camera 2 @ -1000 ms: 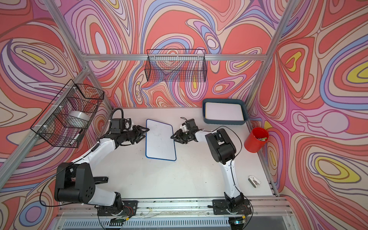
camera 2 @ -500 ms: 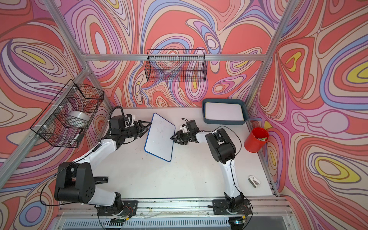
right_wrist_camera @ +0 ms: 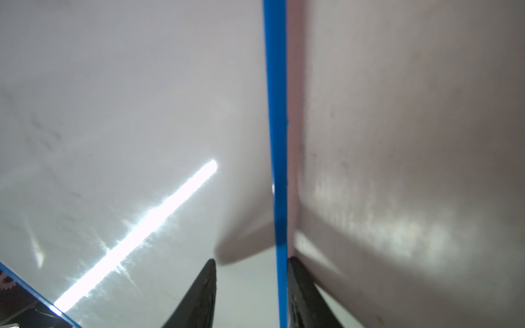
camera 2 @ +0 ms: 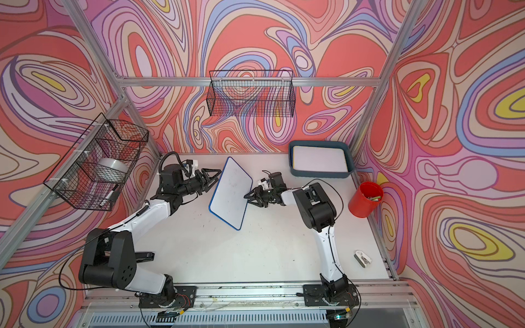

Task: Put the whiteboard into the storage box
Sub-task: Pick up the whiteboard at the center of the board.

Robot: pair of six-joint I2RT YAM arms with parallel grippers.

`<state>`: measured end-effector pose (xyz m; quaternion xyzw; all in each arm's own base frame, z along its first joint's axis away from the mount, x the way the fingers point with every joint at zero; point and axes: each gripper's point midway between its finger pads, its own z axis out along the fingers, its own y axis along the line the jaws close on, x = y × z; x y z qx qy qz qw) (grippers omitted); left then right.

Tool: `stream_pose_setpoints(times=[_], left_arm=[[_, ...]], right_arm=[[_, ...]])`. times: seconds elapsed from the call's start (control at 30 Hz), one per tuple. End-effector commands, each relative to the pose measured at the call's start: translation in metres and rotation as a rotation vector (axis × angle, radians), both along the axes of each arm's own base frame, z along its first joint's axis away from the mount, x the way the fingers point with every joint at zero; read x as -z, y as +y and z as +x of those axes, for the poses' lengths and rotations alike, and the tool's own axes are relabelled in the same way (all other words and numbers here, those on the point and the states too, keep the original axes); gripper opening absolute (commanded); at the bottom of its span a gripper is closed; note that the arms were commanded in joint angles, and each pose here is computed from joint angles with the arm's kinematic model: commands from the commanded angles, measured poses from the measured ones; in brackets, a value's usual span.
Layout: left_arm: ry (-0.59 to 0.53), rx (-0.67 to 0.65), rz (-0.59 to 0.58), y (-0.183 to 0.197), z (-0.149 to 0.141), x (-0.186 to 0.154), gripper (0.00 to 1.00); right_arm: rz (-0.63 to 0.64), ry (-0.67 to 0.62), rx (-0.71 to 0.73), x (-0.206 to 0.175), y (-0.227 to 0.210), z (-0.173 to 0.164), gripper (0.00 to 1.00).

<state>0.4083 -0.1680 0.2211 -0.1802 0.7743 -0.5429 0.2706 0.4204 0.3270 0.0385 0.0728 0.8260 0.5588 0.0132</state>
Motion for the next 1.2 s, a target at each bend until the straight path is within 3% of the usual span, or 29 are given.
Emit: stream_pose_setpoints(times=[0.0, 0.47, 0.97, 1.17], left_arm=[[0.330, 0.102, -0.023, -0.026, -0.043, 0.075, 0.53], [0.350, 0.109, -0.033, -0.035, -0.042, 0.078, 0.53], [0.350, 0.088, -0.209, -0.049, -0.037, 0.071, 0.52], [0.364, 0.078, -0.192, -0.047, -0.040, 0.077, 0.52]], right_arm=[[0.019, 0.133, -0.066, 0.024, 0.010, -0.031, 0.43], [0.121, 0.136, -0.011, 0.012, -0.001, -0.015, 0.43], [0.214, 0.152, 0.019, 0.017, 0.002, -0.012, 0.43], [0.211, 0.158, 0.027, 0.022, -0.003, -0.012, 0.43]])
